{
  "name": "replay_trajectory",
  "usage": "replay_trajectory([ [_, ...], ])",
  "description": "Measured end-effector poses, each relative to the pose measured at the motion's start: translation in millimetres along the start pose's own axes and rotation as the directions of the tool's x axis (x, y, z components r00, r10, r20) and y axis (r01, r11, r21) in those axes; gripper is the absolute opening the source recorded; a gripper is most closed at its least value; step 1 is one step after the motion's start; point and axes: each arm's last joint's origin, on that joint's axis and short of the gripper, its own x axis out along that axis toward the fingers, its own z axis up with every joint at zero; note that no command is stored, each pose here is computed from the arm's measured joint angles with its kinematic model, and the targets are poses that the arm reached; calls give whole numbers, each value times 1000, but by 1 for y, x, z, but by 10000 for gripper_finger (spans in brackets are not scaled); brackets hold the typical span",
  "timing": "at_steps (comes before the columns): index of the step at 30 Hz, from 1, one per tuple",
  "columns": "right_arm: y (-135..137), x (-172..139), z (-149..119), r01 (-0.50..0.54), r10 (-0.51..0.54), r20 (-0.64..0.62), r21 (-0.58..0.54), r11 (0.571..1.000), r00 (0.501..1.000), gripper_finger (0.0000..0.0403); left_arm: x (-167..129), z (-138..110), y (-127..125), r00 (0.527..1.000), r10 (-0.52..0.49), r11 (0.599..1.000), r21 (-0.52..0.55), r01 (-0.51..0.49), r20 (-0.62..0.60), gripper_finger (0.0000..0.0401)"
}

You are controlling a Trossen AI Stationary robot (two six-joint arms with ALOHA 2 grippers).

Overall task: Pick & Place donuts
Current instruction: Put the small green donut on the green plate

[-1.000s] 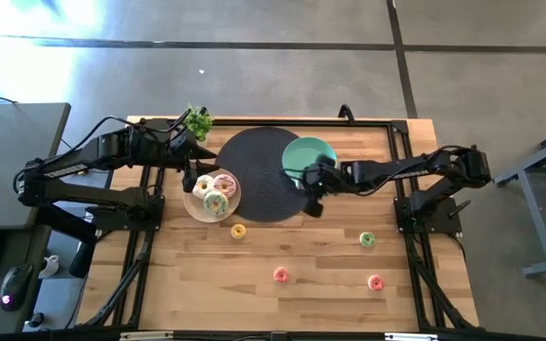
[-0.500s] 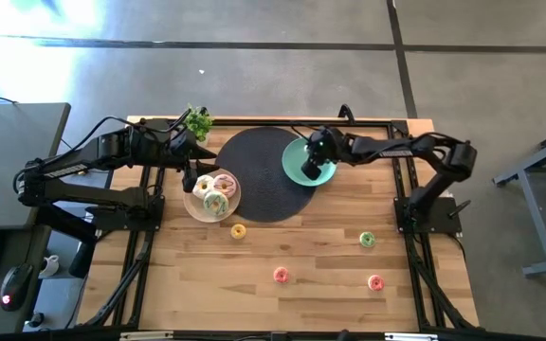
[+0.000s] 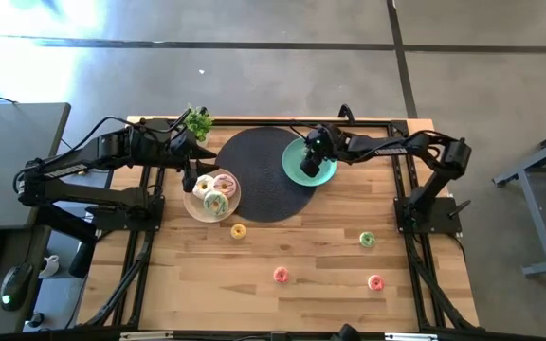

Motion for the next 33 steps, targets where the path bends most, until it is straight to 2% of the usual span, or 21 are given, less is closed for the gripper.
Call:
replay_trajectory([
  [4, -1, -4, 4, 53, -55, -52, -40, 998, 997, 184, 0, 0, 0, 1000, 0, 1000, 0, 0, -1, 191],
  [7, 4, -14, 11, 0, -9, -124, -72, 997, 992, 186, 0, 0, 0, 1000, 0, 1000, 0, 0, -1, 191],
  [10, 18, -32, 17, -93, 47, -271, -160, 983, 961, 180, 0, 0, 0, 1000, 0, 1000, 0, 0, -1, 191],
  [14, 50, -68, 15, -222, 100, -481, -204, 953, 871, 167, 0, 0, 0, 1000, -5, 1000, 0, 5, -2, 191],
  [17, 77, -97, 1, -332, 173, -653, -128, 934, 737, 164, 0, 0, -1, 1000, -17, 1000, 0, 17, -5, 191],
  [19, 93, -113, -12, -394, 200, -753, -85, 915, 627, 164, 0, 0, -1, 1000, -19, 1000, 0, 19, -5, 191],
  [21, 105, -123, -29, -403, 162, -810, -98, 910, 564, 166, 0, 0, -1, 1000, -19, 1000, -3, 19, -5, 191],
  [24, 114, -125, -59, -334, 63, -855, -132, 933, 515, 167, 0, 0, -1, 1000, -19, 1000, -7, 19, -5, 191],
  [28, 118, -121, -94, -196, -64, -858, -188, 962, 510, 164, 0, 0, -1, 1000, -20, 1000, -7, 20, -5, 191],
  [33, 121, -124, -119, -220, -70, -900, -179, 959, 430, 155, 0, 0, -1, 1000, -24, 999, -44, 24, 0, 191],
])
